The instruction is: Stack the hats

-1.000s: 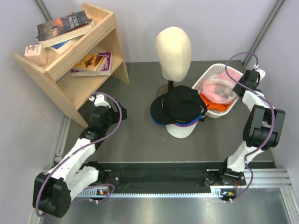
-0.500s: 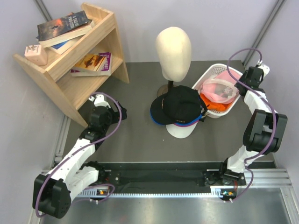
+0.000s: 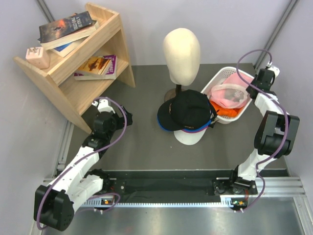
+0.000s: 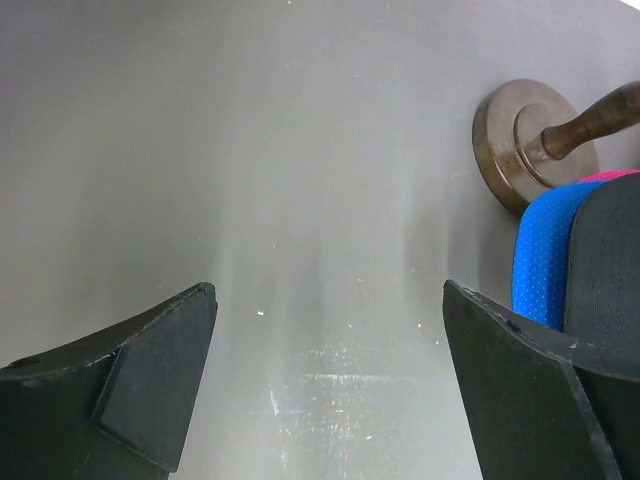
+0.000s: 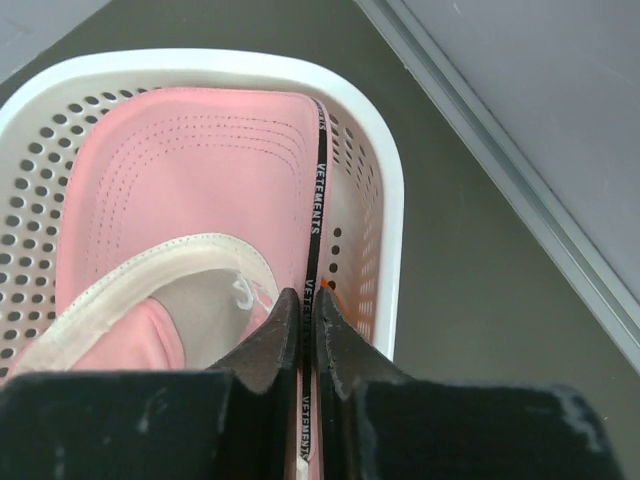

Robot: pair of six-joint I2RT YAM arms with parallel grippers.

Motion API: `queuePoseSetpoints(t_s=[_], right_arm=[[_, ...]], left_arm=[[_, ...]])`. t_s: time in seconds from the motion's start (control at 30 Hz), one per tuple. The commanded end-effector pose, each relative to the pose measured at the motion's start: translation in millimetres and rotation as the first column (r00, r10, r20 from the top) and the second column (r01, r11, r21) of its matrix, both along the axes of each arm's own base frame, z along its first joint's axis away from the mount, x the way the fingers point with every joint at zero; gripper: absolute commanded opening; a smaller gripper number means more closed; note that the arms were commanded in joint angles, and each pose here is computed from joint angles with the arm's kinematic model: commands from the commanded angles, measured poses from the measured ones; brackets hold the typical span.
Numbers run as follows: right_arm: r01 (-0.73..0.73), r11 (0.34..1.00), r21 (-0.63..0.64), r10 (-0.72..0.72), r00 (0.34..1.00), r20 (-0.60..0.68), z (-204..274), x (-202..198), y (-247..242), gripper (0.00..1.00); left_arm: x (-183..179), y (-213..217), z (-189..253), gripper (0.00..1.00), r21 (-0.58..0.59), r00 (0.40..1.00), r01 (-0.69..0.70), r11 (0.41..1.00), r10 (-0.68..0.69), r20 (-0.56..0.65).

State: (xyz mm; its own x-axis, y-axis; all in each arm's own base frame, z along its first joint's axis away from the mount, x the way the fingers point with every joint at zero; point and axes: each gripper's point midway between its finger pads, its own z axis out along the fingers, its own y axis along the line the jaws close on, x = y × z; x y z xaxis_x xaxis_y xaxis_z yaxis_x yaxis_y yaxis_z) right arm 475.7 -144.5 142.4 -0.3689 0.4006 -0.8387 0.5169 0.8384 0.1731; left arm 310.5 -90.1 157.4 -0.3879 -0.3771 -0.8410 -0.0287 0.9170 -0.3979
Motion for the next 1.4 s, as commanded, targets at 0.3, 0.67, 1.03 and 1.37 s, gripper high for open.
queuePoseSetpoints(t_s=[0.3, 0.67, 1.03, 1.37], right_arm=[[0.147, 0.966, -0.213, -0.071, 0.941, 0.33, 187, -53, -17, 0.0], [0.041, 0.929, -0.369, 0.211, 0.759, 0.616, 324, -132, 104, 0.0], [-0.173, 0.863, -0.476, 0.473, 0.61, 0.636, 307, -178, 224, 0.0], [-0.219, 0.733, -0.644, 0.64, 0.543, 0.544, 284, -216, 294, 0.0]], left_arm=[[4, 5, 23, 0.98, -0.004, 0.997, -0.024, 1.0, 0.024, 0.078], [-8, -26, 114, 0.95, -0.13, 0.98, 0.1, 0.986, -0.075, 0.187], [-59, -100, 251, 0.95, -0.444, 0.855, 0.493, 0.748, -0.323, 0.405], [-67, -195, 276, 0.97, -0.464, 0.782, 0.622, 0.63, -0.478, 0.4]])
